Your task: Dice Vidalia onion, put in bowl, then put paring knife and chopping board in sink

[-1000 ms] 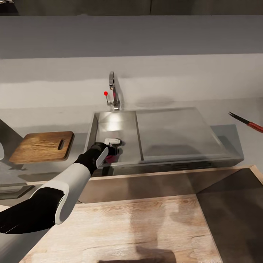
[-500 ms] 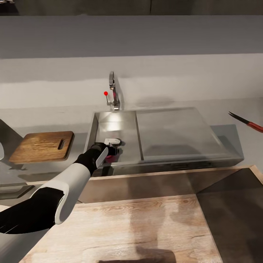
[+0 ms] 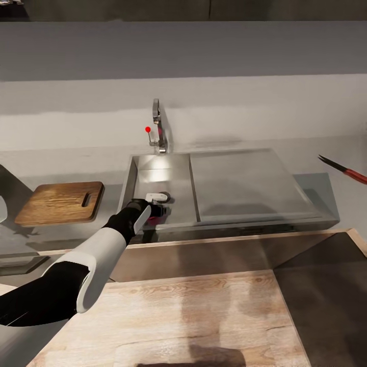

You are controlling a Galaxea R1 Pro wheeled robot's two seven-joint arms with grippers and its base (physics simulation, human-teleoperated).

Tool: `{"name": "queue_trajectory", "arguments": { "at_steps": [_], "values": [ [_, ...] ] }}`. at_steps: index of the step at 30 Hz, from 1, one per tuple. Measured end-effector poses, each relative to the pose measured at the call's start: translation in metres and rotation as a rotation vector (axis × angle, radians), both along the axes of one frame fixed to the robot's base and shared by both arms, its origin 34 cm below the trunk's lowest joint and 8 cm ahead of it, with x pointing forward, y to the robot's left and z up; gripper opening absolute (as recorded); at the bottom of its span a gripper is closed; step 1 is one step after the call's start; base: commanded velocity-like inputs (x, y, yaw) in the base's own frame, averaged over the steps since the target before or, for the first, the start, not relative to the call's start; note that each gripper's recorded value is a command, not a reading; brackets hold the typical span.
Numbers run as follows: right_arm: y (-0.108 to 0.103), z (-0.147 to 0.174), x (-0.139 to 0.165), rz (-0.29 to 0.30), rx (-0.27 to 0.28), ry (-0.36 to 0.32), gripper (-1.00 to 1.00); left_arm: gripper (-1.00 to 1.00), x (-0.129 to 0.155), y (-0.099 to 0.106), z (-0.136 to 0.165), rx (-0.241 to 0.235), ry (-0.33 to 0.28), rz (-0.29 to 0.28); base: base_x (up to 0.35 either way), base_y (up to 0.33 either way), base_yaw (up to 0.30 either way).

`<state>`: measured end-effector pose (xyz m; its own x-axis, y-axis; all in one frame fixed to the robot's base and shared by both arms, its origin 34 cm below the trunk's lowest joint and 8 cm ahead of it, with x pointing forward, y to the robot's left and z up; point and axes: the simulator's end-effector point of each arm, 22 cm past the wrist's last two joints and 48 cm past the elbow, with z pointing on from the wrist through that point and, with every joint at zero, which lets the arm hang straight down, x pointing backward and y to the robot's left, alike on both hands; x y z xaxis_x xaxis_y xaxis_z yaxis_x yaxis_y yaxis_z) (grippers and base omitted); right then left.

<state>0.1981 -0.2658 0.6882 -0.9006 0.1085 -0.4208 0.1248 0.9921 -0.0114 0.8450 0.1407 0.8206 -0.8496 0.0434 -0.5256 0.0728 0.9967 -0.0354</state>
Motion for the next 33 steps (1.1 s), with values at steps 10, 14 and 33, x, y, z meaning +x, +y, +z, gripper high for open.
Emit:
{"name": "queue_trajectory", "arguments": {
  "at_steps": [10, 14, 33],
  "values": [
    [-0.0024, 0.0002, 0.0005, 0.008, 0.001, -0.002, 1.00, 1.00, -0.0001, 0.0002, -0.0002, 0.000, 0.000, 0.000, 0.000, 0.000, 0.000],
    [-0.0023, 0.0002, 0.0005, 0.007, 0.000, -0.002, 1.00, 1.00, -0.0001, 0.0000, -0.0001, 0.000, 0.000, 0.000, 0.000, 0.000, 0.000],
    [-0.0030, 0.0001, 0.0001, 0.002, -0.003, 0.000, 1.00, -1.00, 0.0026, 0.0004, 0.0030, 0.002, -0.009, 0.002, 0.000, 0.000, 0.000]
  ]
}}
